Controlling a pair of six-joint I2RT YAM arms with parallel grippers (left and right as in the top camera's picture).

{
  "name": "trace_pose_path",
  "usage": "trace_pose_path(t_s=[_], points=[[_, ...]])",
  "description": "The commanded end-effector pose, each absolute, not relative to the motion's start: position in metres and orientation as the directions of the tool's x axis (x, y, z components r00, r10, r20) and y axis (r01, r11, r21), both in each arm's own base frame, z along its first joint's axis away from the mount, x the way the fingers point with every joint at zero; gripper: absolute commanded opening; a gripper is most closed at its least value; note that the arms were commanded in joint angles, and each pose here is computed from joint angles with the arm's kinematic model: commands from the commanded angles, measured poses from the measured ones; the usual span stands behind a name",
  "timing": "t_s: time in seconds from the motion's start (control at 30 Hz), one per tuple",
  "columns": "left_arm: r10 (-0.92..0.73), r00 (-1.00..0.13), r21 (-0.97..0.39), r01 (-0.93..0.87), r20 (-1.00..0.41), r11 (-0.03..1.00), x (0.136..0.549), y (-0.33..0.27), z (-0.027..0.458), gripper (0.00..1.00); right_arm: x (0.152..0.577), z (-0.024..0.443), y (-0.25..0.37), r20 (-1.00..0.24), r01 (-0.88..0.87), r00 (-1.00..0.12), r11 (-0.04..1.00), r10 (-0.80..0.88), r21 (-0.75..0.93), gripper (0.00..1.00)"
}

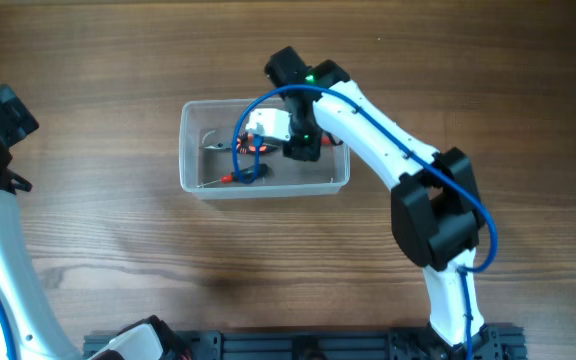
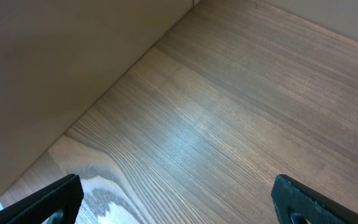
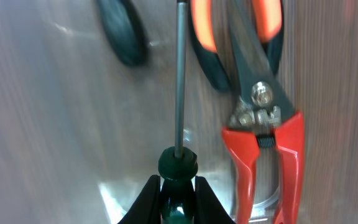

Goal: Pack container
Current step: 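Place the green screwdriver into the container and release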

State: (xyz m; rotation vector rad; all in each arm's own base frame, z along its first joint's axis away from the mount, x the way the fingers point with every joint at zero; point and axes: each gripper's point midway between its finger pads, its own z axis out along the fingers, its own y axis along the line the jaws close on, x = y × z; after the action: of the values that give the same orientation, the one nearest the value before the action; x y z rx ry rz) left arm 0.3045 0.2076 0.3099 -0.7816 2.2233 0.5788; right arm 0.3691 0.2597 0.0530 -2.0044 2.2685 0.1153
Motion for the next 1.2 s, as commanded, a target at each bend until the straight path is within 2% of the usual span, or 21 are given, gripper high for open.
trace_pose_path(t_s=[0.0,0.1,0.23,0.4,0.43,0.5,0.6,0.67,0.73,0.83,0.9,0.97,1.03,1.07,1.17], points=[[-0.376,-0.566,0.171,-0.689,-0.734,0.704,0.303,0.211,0.308,1.00,0.379,0.032,0.248,-0.103,-0.996,-0.088,0.090,-0.991,-0.014,0.04],[-0.375,-0.566,0.171,-0.689,-0.734,0.705,0.303,0.211,0.308,1.00,0.385,0.019,0.236,-0.095,-0.995,-0.100,0.099,-0.991,0.009,0.04],[-0.376,-0.566,0.171,-0.689,-0.734,0.704,0.303,0.211,0.308,1.00,0.378,0.021,0.252,-0.200,-0.992,-0.112,0.099,-0.973,0.077,0.04],[-0.376,-0.566,0.171,-0.689,-0.734,0.704,0.303,0.211,0.308,1.00,0.378,0.020,0.253,-0.190,-0.992,-0.116,0.104,-0.975,0.073,0.05],[-0.376,-0.566,0.171,-0.689,-0.734,0.704,0.303,0.211,0.308,1.00,0.379,0.020,0.251,-0.181,-0.992,-0.118,0.107,-0.976,0.067,0.11],[-0.376,-0.566,0.171,-0.689,-0.734,0.704,0.303,0.211,0.308,1.00,0.385,0.020,0.241,-0.126,-0.985,-0.172,0.169,-0.977,0.030,0.18],[-0.376,-0.566,0.171,-0.689,-0.734,0.704,0.303,0.211,0.308,1.00,0.406,0.043,0.225,-0.086,-0.922,-0.370,0.377,-0.925,-0.091,0.31],[-0.376,-0.566,0.171,-0.689,-0.734,0.704,0.303,0.211,0.308,1.00,0.418,0.085,0.224,-0.165,-0.861,-0.467,0.490,-0.868,-0.140,0.46],[-0.376,-0.566,0.171,-0.689,-0.734,0.704,0.303,0.211,0.308,1.00,0.423,0.123,0.223,-0.237,-0.825,-0.496,0.538,-0.836,-0.171,0.48],[-0.376,-0.566,0.171,-0.689,-0.734,0.704,0.303,0.211,0.308,1.00,0.425,0.207,0.210,-0.400,-0.745,-0.516,0.628,-0.757,-0.227,0.55],[-0.376,-0.566,0.171,-0.689,-0.734,0.704,0.303,0.211,0.308,1.00,0.425,0.268,0.187,-0.537,-0.655,-0.513,0.709,-0.670,-0.260,0.65],[-0.376,-0.566,0.171,-0.689,-0.734,0.704,0.303,0.211,0.308,1.00,0.429,0.318,0.147,-0.658,-0.508,-0.543,0.828,-0.522,-0.237,0.69],[-0.376,-0.566,0.171,-0.689,-0.734,0.704,0.303,0.211,0.308,1.00,0.432,0.334,0.105,-0.702,-0.364,-0.606,0.915,-0.375,-0.174,0.70],[-0.376,-0.566,0.171,-0.689,-0.734,0.704,0.303,0.211,0.308,1.00,0.433,0.331,0.081,-0.700,-0.278,-0.656,0.953,-0.283,-0.124,0.74],[-0.376,-0.566,0.171,-0.689,-0.734,0.704,0.303,0.211,0.308,1.00,0.432,0.293,0.036,-0.615,-0.104,-0.784,0.995,-0.080,0.002,0.75]])
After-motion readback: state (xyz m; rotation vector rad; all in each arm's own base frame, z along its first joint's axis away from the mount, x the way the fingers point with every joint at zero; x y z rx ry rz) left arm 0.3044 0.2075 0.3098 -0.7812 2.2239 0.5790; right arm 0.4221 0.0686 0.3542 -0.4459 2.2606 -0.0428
